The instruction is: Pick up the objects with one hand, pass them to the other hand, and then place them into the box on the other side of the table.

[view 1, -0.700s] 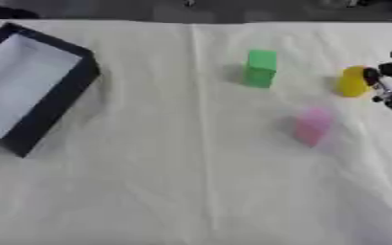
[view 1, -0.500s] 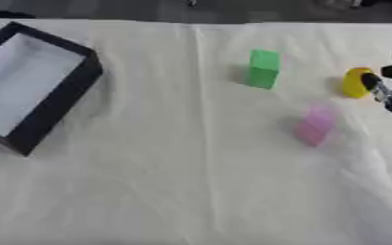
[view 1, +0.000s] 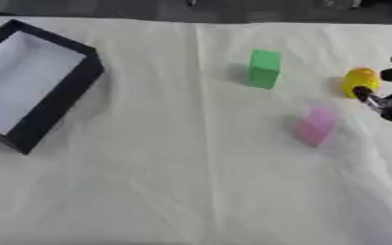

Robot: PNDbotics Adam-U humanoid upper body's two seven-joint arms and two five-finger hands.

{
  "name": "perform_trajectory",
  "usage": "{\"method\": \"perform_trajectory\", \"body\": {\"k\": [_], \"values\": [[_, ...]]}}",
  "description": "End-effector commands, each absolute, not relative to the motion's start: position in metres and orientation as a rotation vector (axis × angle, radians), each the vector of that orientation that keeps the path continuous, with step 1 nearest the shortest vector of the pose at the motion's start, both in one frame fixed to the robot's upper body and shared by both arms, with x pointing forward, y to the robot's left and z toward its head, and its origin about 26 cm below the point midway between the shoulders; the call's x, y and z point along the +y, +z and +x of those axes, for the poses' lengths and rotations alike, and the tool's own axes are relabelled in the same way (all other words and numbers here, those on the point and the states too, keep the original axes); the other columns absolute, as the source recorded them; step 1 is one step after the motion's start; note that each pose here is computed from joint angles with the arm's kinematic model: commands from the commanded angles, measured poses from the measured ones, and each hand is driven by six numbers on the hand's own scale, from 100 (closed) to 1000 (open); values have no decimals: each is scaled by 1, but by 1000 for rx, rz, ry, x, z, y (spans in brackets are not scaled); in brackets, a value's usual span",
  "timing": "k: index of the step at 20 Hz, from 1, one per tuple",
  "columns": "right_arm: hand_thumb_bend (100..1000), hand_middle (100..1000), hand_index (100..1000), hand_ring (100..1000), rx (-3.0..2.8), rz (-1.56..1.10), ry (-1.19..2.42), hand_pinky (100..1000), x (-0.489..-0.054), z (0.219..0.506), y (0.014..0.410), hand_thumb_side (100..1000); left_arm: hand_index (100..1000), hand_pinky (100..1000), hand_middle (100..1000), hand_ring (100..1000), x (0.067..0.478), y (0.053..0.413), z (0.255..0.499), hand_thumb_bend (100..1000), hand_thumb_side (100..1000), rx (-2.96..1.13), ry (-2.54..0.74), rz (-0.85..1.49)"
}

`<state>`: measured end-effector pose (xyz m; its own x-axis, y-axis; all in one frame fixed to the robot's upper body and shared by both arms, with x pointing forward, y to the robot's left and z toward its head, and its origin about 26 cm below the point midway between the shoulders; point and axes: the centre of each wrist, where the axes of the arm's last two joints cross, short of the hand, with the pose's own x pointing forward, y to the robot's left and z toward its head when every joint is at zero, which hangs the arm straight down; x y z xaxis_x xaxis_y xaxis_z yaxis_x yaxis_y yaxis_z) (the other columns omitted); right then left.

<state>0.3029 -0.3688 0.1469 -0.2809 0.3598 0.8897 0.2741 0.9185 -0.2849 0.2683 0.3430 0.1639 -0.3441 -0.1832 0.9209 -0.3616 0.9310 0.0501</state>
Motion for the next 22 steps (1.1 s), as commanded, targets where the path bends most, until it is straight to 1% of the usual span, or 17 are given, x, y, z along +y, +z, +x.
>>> {"method": "perform_trajectory", "body": {"k": [1, 4, 8, 10, 11, 12, 13, 17, 19, 20, 22], "values": [[637, 642, 756, 840, -1868, -587, 157, 494, -382, 302, 167, 100, 805, 841, 670, 628, 346, 172, 266, 105, 793, -1957, 183, 422], [632, 653, 758, 847, -1821, -673, 225, 519, -388, 302, 179, 106, 805, 841, 668, 621, 347, 172, 265, 104, 793, -1957, 184, 427], [625, 675, 784, 854, -1718, -788, 340, 556, -402, 306, 202, 192, 804, 842, 668, 619, 347, 172, 265, 102, 792, -1956, 176, 428], [622, 680, 789, 855, -1667, -810, 399, 564, -410, 309, 212, 208, 804, 842, 669, 619, 348, 172, 265, 101, 791, -1956, 174, 432], [618, 690, 796, 856, -1638, -819, 429, 585, -415, 310, 216, 241, 804, 842, 669, 619, 348, 172, 265, 101, 791, -1957, 173, 433], [618, 690, 796, 856, -1608, -824, 457, 585, -421, 312, 221, 241, 804, 842, 669, 619, 348, 172, 265, 101, 791, -1958, 172, 433], [616, 696, 801, 856, -1578, -829, 485, 609, -427, 313, 225, 275, 801, 842, 668, 619, 348, 172, 265, 100, 793, -1957, 171, 432], [627, 684, 794, 846, -1489, -839, 569, 639, -451, 321, 242, 307, 801, 843, 669, 620, 346, 172, 266, 100, 792, -1954, 166, 425], [635, 697, 800, 850, -1450, -847, 605, 670, -463, 324, 247, 324, 802, 843, 669, 620, 346, 173, 266, 100, 792, -1959, 162, 423], [635, 697, 800, 850, -1433, -855, 624, 670, -469, 325, 248, 324, 802, 843, 669, 620, 346, 174, 267, 100, 792, -1961, 161, 422], [639, 723, 816, 859, -1396, -864, 663, 704, -478, 326, 249, 329, 802, 843, 669, 620, 346, 175, 267, 100, 791, -1965, 158, 424]]}}
